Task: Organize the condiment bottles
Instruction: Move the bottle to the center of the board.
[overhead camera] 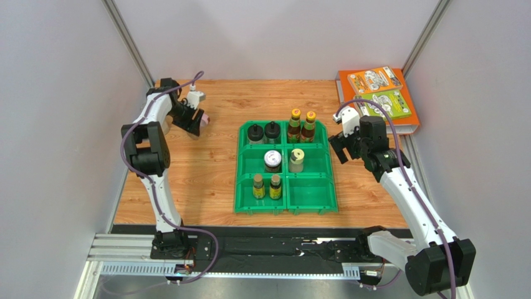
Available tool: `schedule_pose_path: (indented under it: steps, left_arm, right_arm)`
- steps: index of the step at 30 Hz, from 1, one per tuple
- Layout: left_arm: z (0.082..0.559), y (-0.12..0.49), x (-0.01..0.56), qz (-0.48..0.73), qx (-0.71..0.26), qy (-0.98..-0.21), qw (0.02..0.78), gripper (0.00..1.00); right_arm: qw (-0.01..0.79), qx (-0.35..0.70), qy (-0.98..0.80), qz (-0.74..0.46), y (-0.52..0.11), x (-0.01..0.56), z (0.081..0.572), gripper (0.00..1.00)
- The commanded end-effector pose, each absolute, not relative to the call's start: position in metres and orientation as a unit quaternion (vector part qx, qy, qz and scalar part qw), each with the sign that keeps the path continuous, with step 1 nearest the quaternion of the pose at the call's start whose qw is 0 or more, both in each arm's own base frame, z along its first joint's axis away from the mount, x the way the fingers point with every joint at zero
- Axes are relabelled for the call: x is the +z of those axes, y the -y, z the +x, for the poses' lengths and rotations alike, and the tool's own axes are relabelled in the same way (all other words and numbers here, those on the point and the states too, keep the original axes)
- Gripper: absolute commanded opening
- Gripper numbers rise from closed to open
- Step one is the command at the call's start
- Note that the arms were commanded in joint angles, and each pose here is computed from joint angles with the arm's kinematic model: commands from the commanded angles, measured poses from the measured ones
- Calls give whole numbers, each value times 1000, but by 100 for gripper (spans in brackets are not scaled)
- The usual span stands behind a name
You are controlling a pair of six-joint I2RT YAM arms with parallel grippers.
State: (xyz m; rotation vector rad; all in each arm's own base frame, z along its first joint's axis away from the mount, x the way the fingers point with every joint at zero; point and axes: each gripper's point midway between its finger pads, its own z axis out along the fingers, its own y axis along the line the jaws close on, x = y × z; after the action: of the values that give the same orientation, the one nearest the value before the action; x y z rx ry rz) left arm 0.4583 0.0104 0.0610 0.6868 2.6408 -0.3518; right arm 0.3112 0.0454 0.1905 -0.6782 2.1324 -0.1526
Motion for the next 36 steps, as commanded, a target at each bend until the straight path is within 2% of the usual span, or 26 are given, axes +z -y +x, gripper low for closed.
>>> schedule_pose_path:
  steps: [1, 3, 10, 14, 19, 24, 27, 28, 30, 36]
  left_arm:
    - [427, 2, 81, 397, -84, -892, 201, 34]
    - [421, 8, 86, 432, -65, -874, 210, 35]
    - [376, 21, 55, 505, -87, -841, 176, 38]
    - [373, 22, 53, 526, -78, -824, 194, 41]
    - [375, 15, 47, 531, -50, -822, 201, 58]
    - [376, 18, 48, 521, -60, -827, 203, 65]
    - [379, 24, 55, 515, -71, -828, 212, 78]
    - [382, 25, 59, 514, -73, -827, 217, 88]
    - [384, 27, 62, 513, -75, -826, 221, 99]
    - [391, 31, 64, 502, -91, -832, 219, 99]
  right_arm:
    - [471, -53, -838, -271, -53, 216, 319, 93]
    - [472, -50, -837, -272, -54, 217, 318, 93]
    - [478, -48, -834, -270, -55, 222, 317, 93]
    - [475, -47, -836, -269, -54, 220, 316, 93]
    - [476, -47, -836, -270, -55, 220, 316, 93]
    - [477, -47, -835, -270, -55, 221, 317, 93]
    - [475, -47, -836, -271, -55, 219, 317, 93]
    - [475, -48, -836, -270, -55, 219, 317, 93]
    - [477, -48, -835, -270, -54, 220, 317, 93]
    - [477, -49, -834, -271, -54, 220, 316, 93]
